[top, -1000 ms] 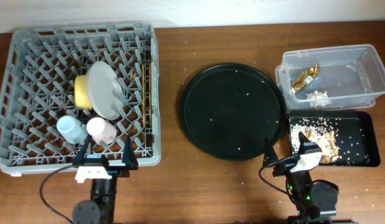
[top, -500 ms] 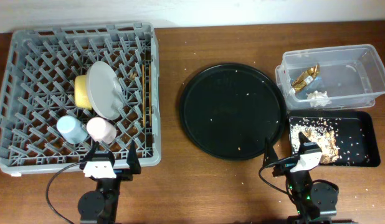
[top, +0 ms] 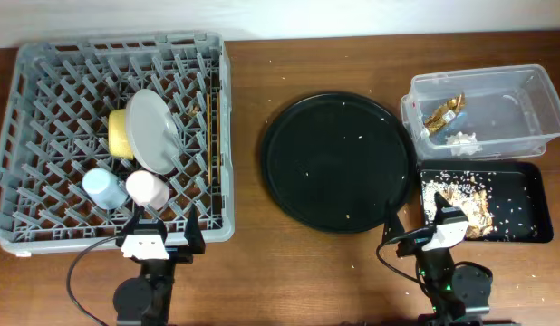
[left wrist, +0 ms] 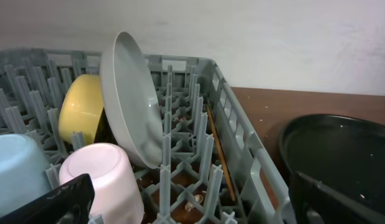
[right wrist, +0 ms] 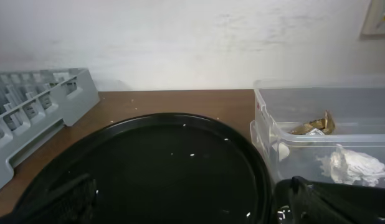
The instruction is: Sort waste into correct bins and load items into the dishwasher rack
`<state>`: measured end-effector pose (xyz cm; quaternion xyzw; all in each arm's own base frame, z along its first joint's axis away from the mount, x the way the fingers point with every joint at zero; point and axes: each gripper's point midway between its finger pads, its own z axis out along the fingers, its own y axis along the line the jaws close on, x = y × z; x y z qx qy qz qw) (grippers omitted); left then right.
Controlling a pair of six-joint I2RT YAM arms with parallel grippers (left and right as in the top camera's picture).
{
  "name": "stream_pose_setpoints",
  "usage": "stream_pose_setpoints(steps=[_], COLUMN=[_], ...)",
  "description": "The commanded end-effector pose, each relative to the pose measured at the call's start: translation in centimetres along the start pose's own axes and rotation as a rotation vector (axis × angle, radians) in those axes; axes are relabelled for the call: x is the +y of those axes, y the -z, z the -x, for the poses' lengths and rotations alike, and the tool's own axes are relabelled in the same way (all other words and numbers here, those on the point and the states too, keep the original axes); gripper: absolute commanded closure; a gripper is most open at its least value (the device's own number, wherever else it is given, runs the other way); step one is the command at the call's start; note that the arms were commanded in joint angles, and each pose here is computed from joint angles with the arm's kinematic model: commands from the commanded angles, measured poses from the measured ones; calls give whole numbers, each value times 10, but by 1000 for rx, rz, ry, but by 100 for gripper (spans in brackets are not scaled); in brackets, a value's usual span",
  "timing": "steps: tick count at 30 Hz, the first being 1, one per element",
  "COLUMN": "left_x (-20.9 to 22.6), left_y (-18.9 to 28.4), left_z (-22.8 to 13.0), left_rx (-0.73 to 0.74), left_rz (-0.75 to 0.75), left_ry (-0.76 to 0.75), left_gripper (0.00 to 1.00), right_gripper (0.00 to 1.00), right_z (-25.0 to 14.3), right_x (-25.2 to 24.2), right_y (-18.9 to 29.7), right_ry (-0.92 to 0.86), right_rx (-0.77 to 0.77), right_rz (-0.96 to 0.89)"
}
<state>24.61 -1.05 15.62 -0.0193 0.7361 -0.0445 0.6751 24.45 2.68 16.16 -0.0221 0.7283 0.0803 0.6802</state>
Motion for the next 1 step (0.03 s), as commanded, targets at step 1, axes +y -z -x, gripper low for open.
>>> stream_pose_setpoints(steps=[1], left_x=[-1], left_y=[0], left_z=[-3], left_rx=[11], left_rz=[-8], left_ry=[-16], left_gripper=[1], right_gripper=[2], right_z=[-3], right_x=[-2], right_y=[0], right_ry=[-4], right_rx=[4], right_rz=[-12])
